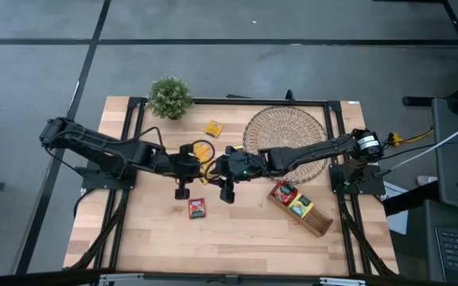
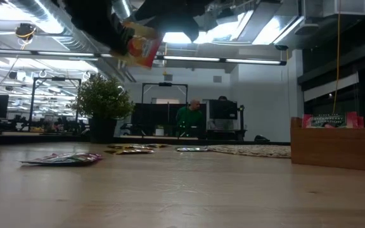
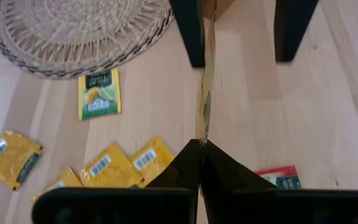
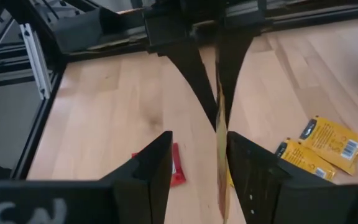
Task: Pick & Place Tea
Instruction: Put the orange tea bag into the right slot of the wooden organizer
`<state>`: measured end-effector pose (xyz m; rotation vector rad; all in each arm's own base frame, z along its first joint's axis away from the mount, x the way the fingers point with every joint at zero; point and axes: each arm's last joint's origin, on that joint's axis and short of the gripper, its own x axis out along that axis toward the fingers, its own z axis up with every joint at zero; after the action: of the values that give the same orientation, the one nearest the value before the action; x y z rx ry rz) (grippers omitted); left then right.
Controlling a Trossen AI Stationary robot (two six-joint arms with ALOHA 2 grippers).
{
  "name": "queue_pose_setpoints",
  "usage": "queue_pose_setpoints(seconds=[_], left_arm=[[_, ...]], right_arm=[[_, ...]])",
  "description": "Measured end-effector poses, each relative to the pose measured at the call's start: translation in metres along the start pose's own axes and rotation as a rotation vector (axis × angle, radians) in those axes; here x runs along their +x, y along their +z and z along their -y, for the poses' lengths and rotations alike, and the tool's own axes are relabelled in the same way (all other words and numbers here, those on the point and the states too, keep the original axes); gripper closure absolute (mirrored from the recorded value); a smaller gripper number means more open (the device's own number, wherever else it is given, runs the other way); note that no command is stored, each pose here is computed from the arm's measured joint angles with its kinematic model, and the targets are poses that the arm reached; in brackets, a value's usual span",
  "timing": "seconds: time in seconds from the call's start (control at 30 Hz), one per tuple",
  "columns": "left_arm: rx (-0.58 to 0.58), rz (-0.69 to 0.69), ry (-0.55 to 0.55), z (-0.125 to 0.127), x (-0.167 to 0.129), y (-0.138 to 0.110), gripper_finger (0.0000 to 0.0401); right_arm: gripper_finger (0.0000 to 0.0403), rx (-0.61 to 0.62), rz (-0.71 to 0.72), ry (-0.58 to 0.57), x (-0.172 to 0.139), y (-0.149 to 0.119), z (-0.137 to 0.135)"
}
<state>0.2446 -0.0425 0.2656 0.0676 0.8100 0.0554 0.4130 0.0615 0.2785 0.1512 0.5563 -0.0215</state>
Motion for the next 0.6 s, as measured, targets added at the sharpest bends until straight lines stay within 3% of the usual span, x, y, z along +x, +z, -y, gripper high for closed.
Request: queue_pose_setpoints(seconds=[0.27,0.6], left_arm=[[0.027,-0.008,-0.011,0.003,0.007,0.010,0.0398],[0.033,0.001,-0.015,0.004,0.010,0.014,0.0398]], right_arm=[[0.0270,-0.005,0.021,0.005,0.000,0.002,-0.001],[0.0374,0.000,0.043,0.010,0.000,0.004,-0.001]])
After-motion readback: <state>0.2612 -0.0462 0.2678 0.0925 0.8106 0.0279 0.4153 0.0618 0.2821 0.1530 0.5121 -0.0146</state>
